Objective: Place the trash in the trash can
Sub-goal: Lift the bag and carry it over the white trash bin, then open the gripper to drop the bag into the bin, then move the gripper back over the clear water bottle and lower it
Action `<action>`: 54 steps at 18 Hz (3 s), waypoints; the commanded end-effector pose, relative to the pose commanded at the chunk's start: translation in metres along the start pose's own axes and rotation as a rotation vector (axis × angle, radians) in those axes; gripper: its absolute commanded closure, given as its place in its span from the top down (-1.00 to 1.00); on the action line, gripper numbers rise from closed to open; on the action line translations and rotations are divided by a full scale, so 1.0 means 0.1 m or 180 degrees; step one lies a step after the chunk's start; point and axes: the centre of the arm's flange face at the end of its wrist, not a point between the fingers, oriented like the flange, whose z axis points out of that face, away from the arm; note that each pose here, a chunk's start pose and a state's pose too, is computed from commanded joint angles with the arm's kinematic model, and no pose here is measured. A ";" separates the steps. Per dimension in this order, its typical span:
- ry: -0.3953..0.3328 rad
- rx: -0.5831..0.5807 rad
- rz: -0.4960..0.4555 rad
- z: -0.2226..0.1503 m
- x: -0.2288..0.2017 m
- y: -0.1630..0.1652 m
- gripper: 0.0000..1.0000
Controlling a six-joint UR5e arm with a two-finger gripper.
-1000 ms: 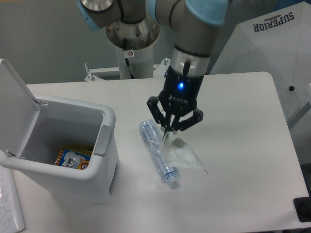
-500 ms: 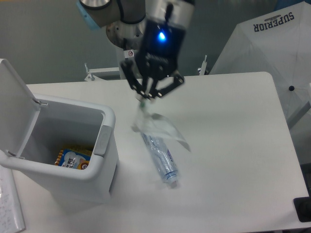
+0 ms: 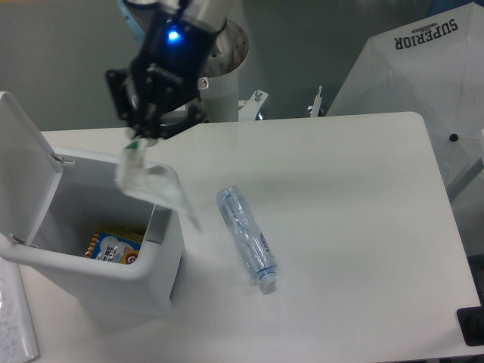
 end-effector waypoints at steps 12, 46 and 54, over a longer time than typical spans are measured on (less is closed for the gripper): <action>0.0128 -0.0112 -0.0047 0.22 0.13 0.14 0.99; -0.1021 -0.1083 -0.1850 1.22 -3.08 1.13 0.99; -0.1352 -0.1985 -0.1857 1.80 -3.27 1.52 0.99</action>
